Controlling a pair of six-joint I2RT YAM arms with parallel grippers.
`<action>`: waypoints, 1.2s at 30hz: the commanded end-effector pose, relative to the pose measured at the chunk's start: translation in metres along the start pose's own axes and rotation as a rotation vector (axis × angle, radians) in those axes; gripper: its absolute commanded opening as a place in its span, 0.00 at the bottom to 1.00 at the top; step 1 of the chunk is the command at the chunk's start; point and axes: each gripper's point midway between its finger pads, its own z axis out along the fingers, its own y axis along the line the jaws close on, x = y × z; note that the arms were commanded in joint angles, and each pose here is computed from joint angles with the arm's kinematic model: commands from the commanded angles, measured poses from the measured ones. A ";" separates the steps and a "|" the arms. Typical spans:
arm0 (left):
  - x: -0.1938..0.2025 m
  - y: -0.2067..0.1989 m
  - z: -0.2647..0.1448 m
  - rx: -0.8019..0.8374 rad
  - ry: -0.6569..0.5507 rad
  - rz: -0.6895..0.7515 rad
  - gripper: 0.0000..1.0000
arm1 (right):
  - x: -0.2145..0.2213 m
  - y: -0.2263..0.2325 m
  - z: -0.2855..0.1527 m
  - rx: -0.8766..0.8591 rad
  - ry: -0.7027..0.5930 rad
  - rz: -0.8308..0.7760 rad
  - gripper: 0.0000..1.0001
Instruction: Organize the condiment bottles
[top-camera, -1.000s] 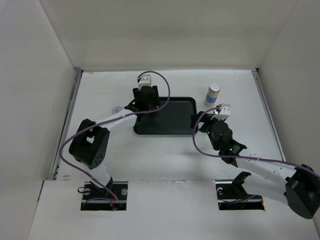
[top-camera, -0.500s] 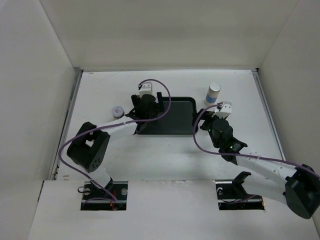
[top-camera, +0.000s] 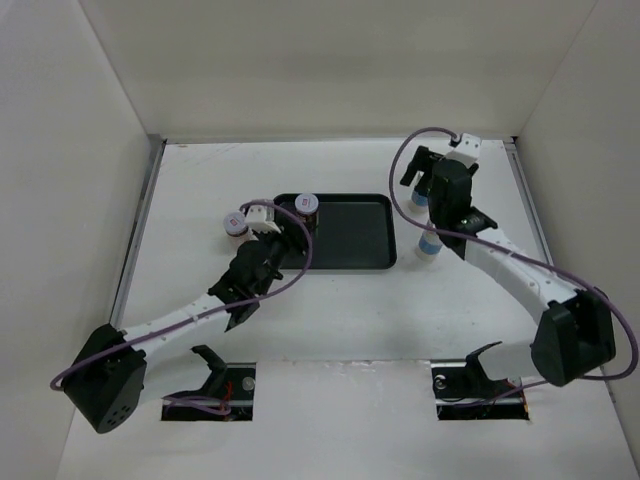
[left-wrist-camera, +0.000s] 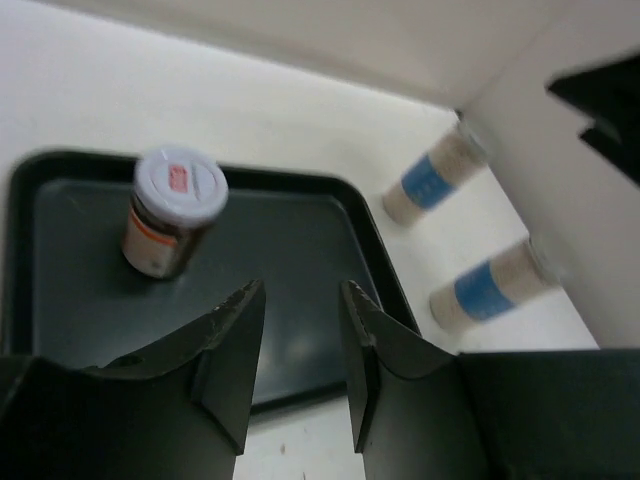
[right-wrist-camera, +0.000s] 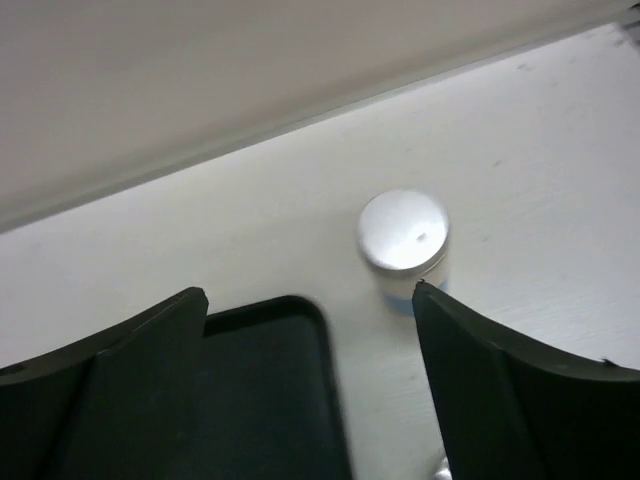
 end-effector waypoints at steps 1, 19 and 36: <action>0.025 -0.022 -0.016 0.155 0.042 -0.079 0.33 | 0.000 -0.029 0.024 0.106 0.047 -0.075 0.99; 0.051 -0.017 -0.014 0.202 0.090 -0.123 0.44 | 0.055 -0.054 0.116 0.223 0.249 -0.210 0.76; 0.060 0.006 -0.005 0.143 0.100 -0.166 0.44 | -0.008 0.067 0.033 -0.101 0.013 -0.135 0.48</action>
